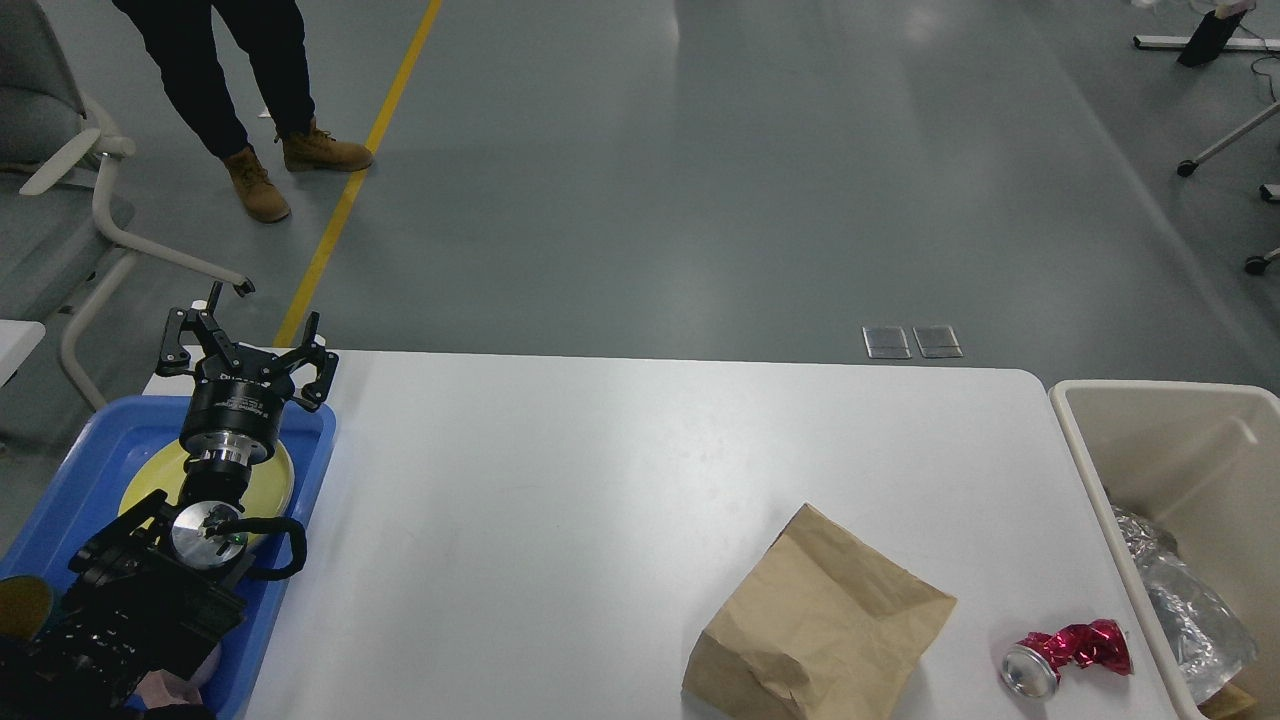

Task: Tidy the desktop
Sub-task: 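Lower the right gripper onto the red crushed can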

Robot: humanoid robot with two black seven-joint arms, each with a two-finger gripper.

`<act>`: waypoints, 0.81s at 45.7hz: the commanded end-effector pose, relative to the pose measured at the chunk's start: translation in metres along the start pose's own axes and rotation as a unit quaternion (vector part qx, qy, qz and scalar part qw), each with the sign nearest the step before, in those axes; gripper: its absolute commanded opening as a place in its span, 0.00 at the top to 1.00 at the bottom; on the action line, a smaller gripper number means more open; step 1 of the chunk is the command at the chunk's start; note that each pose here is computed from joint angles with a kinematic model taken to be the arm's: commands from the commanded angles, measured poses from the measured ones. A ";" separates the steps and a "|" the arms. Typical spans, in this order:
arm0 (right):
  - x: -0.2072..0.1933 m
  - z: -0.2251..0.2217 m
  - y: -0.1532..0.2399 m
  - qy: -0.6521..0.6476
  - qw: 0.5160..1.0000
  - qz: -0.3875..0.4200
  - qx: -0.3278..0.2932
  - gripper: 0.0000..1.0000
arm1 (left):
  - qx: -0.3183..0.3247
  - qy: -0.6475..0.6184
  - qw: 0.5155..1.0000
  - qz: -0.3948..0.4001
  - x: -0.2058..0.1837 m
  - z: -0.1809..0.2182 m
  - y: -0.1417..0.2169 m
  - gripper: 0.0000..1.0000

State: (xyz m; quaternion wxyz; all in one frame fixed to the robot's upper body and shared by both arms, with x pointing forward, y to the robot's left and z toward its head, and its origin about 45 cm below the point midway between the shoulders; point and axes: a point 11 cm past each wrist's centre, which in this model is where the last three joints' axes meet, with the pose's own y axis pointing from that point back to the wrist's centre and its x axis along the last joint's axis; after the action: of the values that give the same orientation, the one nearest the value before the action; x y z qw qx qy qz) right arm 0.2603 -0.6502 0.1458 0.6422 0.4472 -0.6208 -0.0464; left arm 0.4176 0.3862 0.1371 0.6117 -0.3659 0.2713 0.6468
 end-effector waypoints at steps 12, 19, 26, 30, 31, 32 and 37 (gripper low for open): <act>0.017 -0.182 0.061 0.118 0.981 -0.078 0.132 0.08 | 0.000 0.000 1.000 0.000 0.000 0.000 0.000 0.04; 0.007 -0.229 0.110 0.184 0.962 -0.125 0.156 0.08 | 0.000 0.000 1.000 0.000 0.000 0.000 0.000 0.04; -0.016 -0.269 0.167 0.259 0.928 -0.211 0.162 0.00 | 0.000 0.000 1.000 0.000 0.000 0.000 0.000 0.04; -0.026 -0.289 0.202 0.295 0.901 -0.274 0.163 0.00 | 0.000 0.000 1.000 0.000 0.000 0.000 0.000 0.04; -0.028 -0.293 0.210 0.301 0.894 -0.289 0.164 0.00 | 0.000 0.000 1.000 0.000 0.000 0.000 0.000 0.04; -0.029 -0.297 0.219 0.308 0.887 -0.304 0.164 0.00 | 0.000 0.000 1.000 0.000 0.000 0.000 0.000 0.04; -0.030 -0.311 0.253 0.332 0.856 -0.363 0.160 0.00 | 0.000 0.000 1.000 0.000 0.000 0.000 0.000 0.04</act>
State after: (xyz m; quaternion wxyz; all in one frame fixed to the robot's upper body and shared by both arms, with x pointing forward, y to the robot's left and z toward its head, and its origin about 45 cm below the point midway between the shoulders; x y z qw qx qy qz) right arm 0.3958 -0.3494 0.3136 0.6716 0.7054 -0.2267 0.0038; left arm 0.4174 0.3862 0.1370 0.6117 -0.3658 0.2714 0.6468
